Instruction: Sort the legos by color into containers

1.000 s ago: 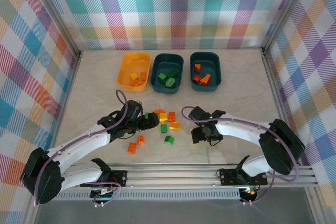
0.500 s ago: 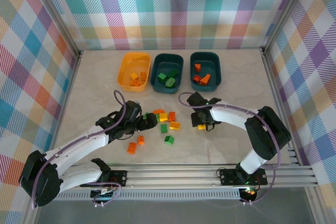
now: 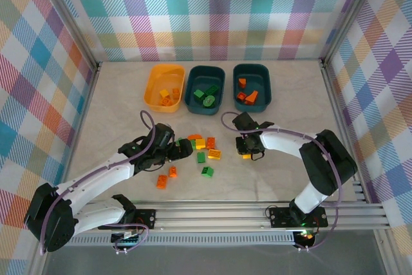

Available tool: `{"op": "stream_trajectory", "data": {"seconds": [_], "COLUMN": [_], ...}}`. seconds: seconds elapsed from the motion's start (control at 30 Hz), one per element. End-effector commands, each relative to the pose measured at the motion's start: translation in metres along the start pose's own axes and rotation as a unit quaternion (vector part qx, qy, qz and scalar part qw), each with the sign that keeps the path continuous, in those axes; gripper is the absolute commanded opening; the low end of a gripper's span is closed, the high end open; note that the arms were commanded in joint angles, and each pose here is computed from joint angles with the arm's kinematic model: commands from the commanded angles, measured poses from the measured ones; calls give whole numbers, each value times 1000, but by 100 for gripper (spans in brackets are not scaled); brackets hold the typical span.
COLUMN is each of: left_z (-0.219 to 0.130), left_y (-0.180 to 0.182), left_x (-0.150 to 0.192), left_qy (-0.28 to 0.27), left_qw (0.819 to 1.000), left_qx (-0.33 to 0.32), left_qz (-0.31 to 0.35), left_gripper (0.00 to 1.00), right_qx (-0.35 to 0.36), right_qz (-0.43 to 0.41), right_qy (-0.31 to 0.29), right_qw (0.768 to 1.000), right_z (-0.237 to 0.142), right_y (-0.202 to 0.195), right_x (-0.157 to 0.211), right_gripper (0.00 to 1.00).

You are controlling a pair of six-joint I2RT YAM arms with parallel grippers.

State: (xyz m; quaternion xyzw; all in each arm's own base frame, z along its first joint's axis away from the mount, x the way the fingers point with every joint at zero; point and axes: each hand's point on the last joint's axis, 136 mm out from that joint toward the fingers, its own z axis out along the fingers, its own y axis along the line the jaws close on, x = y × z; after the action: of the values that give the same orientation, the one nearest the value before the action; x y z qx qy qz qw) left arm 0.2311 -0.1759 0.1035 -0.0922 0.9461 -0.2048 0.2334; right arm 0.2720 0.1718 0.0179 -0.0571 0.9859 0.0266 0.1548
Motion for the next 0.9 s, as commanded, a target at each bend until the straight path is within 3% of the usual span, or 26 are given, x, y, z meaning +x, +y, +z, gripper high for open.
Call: {"op": "stream_trajectory", "data": {"seconds": [0.0,0.13,0.27,0.4,0.57,0.87], "left_z": [-13,-30,-35,-30,-22,-21], "left_y": [3,43,80,98,100,88], "left_x": [-13,-31,-40,-39,-26,-17], "left_qy": [-24,-52,-69,-67,-22,8], "left_qw": [1000,993,977,956,952,959], "left_qx": [-19,-65,-41,4,25,54], "left_qz": [-1,-81,-196,-285,-305,-277], "left_gripper": [100,100,100,100,100,100], "right_qx": [-23,-65,-136,-206,-247,-282], "right_qz": [1,-15,-34,-66,-89,-123], "right_qy": [-7,-55,-109,-149,-206,-215], "right_qw": [1000,996,984,965,943,927], "right_z": [-8,-39,-66,-71,-72,-53], "right_y": [8,38,95,162,212,272], "right_x": [-4,-41,-92,-141,-196,-251], "right_gripper": [23,19,17,16,15,15]}}
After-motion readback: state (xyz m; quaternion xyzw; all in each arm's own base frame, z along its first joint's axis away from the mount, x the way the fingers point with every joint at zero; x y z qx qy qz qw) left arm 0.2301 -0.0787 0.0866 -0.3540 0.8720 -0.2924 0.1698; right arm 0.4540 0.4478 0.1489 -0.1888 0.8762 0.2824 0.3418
